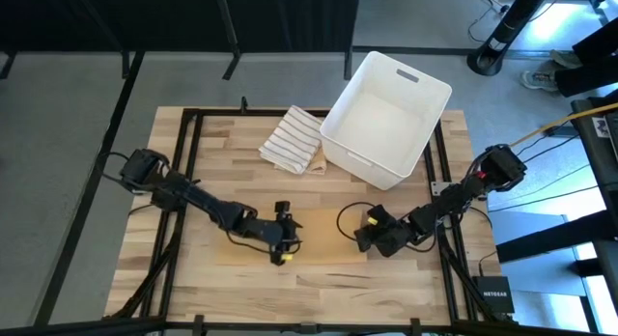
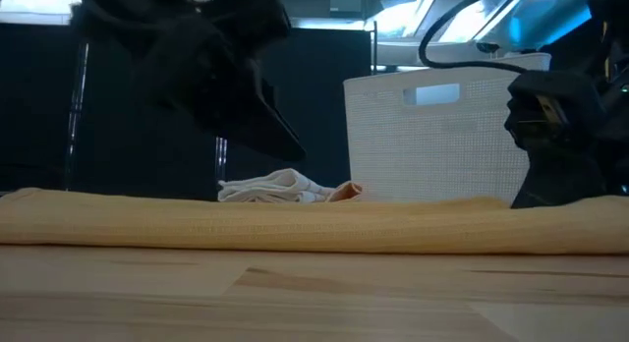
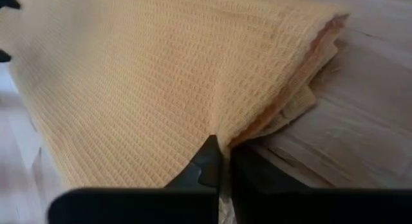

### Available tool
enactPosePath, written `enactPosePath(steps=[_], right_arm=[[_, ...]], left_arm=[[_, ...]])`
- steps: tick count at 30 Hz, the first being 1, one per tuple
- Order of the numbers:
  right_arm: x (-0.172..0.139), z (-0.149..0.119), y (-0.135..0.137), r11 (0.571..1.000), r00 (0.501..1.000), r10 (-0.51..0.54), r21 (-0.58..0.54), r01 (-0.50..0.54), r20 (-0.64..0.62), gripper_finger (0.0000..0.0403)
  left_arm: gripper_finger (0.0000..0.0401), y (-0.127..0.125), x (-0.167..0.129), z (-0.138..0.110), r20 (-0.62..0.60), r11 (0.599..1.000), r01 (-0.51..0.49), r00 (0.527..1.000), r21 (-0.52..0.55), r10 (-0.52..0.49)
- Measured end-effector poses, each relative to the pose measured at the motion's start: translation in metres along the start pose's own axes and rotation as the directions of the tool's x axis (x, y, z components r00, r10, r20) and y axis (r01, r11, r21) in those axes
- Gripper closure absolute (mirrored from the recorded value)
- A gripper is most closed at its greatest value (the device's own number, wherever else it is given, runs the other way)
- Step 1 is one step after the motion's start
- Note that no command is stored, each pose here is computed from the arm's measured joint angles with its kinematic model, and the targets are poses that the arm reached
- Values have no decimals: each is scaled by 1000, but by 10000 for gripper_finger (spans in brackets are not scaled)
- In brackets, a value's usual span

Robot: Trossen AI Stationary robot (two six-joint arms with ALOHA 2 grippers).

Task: Fold towel
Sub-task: Fold the yellow towel

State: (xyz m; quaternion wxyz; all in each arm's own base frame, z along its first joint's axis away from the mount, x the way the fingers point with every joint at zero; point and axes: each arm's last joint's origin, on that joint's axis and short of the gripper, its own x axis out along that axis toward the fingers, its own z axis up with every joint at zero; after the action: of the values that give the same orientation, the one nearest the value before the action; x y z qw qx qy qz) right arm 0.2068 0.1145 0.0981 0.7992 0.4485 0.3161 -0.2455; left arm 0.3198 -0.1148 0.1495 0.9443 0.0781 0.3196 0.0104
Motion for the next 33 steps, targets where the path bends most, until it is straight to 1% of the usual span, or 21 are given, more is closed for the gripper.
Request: enactPosePath(steps=[3, 6, 9, 13, 18, 23, 27, 30, 33], right_arm=[[0, 0, 4, 1000, 1000, 23, 4, -23, 3, 395], [-2, 2, 15, 998, 998, 58, 18, -59, 13, 387], [-3, 4, 27, 996, 996, 87, -3, -87, 38, 389], [-7, 8, 49, 990, 986, 139, -37, -136, 94, 397], [-15, 17, 82, 976, 962, 208, -98, -194, 176, 391], [-20, 31, 110, 959, 938, 261, -177, -223, 228, 397], [-12, 40, 124, 944, 923, 285, -242, -223, 260, 394], [-7, 44, 125, 941, 923, 273, -274, -198, 271, 394], [-7, 44, 124, 939, 923, 266, -292, -183, 277, 398]], left_arm=[[210, 5, 8, -5, -28, 1000, 0, 1000, -9, 0], [210, 6, 19, -14, -58, 1000, -6, 998, -6, 6], [210, 4, 29, -25, -101, 1000, -11, 995, 8, 12], [210, 2, 36, -30, -98, 1000, -15, 995, 3, 15], [210, 2, 37, -31, -102, 1000, -16, 995, 3, 16], [210, 1, 38, -29, -72, 1000, -12, 997, -9, 11], [210, 1, 39, -25, -60, 1000, -9, 998, -25, 8], [210, -2, 31, -11, -66, 1000, 3, 998, 6, -3], [210, -6, 10, 8, -97, 999, 21, 995, 26, -18]])
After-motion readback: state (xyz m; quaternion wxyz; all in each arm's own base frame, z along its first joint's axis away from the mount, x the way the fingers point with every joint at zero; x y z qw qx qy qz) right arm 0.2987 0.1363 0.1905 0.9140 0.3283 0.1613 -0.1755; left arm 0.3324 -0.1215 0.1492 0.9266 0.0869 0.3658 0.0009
